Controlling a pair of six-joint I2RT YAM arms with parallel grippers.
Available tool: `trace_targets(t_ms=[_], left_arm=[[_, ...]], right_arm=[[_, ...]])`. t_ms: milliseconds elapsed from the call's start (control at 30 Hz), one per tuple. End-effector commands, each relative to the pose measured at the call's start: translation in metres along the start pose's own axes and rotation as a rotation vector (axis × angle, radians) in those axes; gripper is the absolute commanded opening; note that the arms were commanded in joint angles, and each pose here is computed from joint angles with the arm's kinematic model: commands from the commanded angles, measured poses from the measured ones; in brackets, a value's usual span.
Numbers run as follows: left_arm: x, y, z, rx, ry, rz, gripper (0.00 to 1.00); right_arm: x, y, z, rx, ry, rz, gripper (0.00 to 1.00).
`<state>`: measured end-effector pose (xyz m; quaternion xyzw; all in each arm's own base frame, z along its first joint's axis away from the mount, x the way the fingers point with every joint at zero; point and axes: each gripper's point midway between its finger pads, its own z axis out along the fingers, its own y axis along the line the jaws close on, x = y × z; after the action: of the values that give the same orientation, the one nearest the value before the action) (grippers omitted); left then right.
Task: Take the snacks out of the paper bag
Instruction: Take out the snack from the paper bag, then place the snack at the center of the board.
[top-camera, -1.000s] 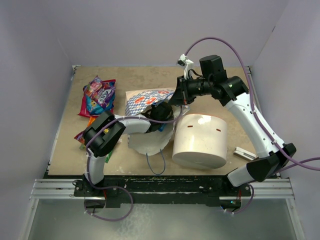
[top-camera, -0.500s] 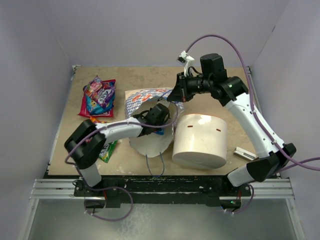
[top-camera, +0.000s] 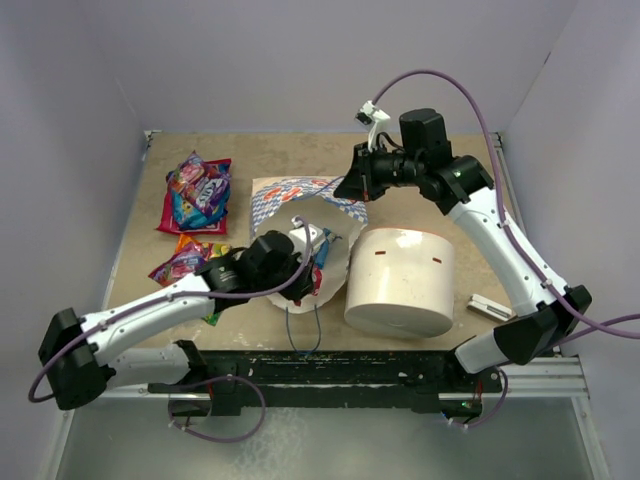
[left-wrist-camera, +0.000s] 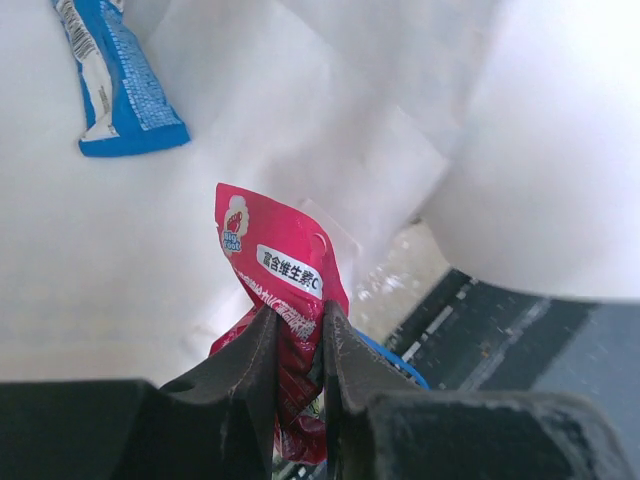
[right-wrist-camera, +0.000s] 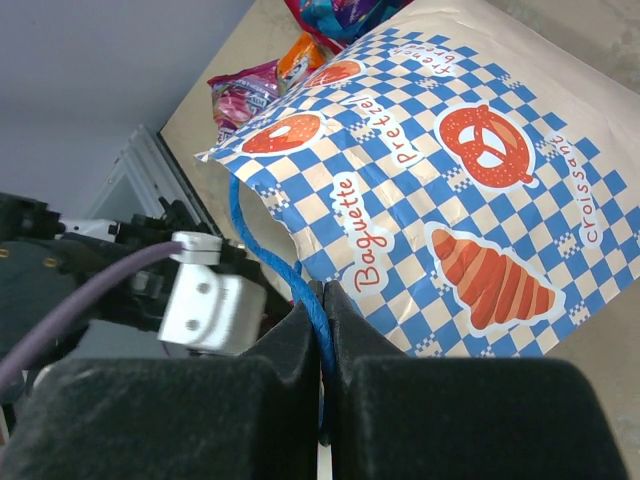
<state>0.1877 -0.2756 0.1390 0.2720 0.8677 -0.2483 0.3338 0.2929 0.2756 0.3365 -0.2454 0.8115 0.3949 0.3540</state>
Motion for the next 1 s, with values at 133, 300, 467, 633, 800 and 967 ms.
trace_targets(t_ms=[133,300,467,633,800,967], left_arm=[[-0.063,-0.056,-0.105,0.241,-0.196,-0.099,0.0],[-0.145,-0.047,-0.171,0.109,-0.404,-0.027,0.0],[-0.21,0.005,-0.201,-0.275,-0.503,0.046,0.0],[-0.254,0.066,-0.241,-0.685,-0.702,-0.019,0.0],[-0.251,0.125,-0.253,-0.843,-0.751,-0.156,0.0],[-0.197,0.188,-0.213,-0.932,-0.487,-0.324,0.0]], right_arm=[[-0.006,0.002,0.009,-0.032,-0.029,-0.002,0.0],[-0.006,0.003,0.006,-0.032,-0.036,-0.011,0.0],[-0.003,0.005,0.003,-0.034,-0.039,-0.012,0.0],[-0.006,0.007,-0.003,-0.029,-0.054,-0.023,0.0],[-0.006,0.008,-0.005,-0.027,-0.059,-0.029,0.0],[-0.006,0.008,-0.007,-0.022,-0.064,-0.032,0.0]])
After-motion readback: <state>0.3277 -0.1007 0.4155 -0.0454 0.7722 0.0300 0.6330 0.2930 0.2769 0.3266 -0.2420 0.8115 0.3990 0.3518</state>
